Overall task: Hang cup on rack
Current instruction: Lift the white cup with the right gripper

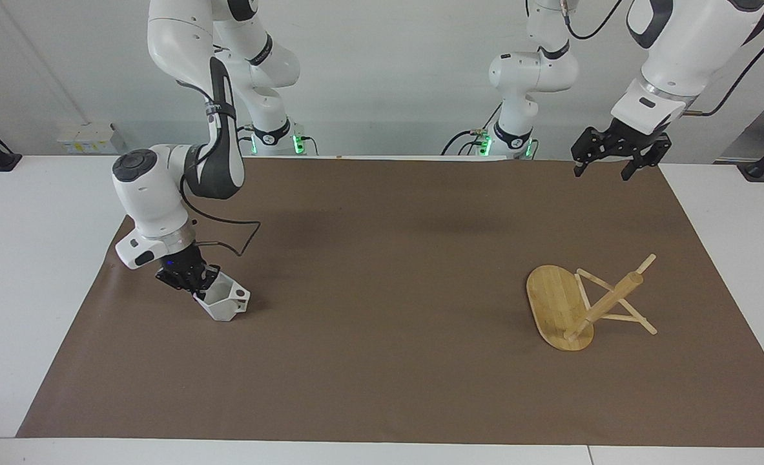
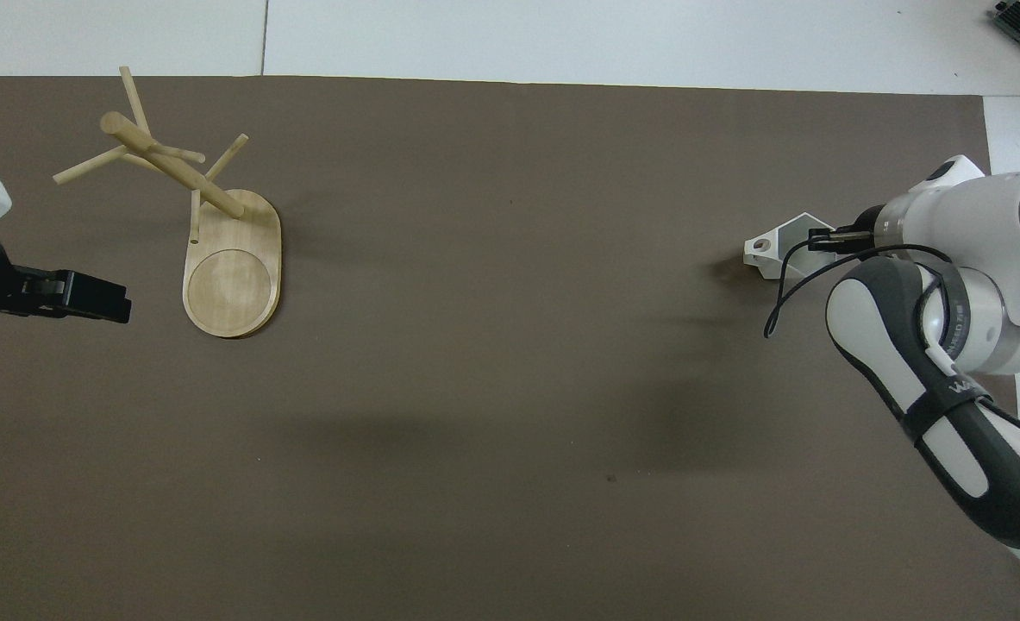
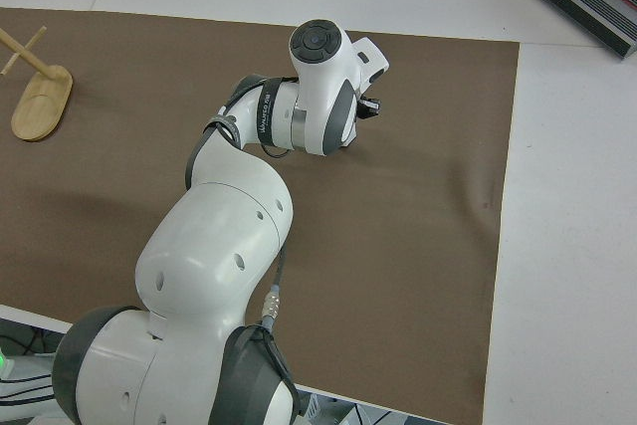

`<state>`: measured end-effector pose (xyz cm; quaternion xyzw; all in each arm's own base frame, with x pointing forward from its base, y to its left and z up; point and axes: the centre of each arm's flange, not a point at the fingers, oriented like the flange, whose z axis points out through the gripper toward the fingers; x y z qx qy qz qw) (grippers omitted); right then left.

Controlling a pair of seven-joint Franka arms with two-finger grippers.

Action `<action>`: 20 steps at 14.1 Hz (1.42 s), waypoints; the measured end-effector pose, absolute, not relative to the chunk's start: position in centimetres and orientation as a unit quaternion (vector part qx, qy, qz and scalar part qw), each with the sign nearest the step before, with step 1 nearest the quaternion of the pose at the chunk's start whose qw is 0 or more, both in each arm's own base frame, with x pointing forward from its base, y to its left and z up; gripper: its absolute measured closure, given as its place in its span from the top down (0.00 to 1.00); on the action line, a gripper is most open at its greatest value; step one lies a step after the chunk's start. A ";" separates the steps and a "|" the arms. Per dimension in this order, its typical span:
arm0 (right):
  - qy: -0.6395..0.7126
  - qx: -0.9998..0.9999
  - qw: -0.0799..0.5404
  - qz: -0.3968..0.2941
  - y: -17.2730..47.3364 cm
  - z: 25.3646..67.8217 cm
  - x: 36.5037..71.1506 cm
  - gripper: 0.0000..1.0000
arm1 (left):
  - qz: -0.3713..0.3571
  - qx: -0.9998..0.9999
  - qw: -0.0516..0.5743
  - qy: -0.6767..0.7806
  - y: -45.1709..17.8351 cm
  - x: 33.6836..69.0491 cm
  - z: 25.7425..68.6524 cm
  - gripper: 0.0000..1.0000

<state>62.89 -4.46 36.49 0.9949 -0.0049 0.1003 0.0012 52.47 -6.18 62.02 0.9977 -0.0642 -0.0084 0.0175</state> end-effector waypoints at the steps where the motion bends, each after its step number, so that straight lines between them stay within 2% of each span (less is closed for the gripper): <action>1: -0.005 0.995 0.001 0.095 -4.5 36.8 63.0 0.05 | -0.008 0.998 0.018 -0.064 -6.2 52.5 62.0 1.00; 3: -0.004 0.997 -0.001 0.080 -4.4 38.5 63.4 0.05 | -0.008 0.998 0.018 -0.064 -6.2 52.5 62.0 1.00; 8: 0.006 0.998 -0.022 0.058 -2.5 46.6 63.9 0.05 | -0.008 0.997 0.017 -0.069 -6.7 52.4 62.0 1.00; 14: -0.018 0.983 -0.164 0.080 0.8 55.9 61.3 0.05 | -0.009 0.997 0.017 -0.071 -6.9 52.4 62.0 1.00; 18: -0.029 0.953 -0.291 0.072 3.9 58.7 60.0 0.05 | -0.009 0.996 0.017 -0.091 -7.2 52.4 61.9 1.00; 20: -0.021 0.941 -0.332 0.064 6.3 59.1 59.8 0.05 | -0.003 0.993 0.017 -0.121 -7.1 52.5 61.9 1.00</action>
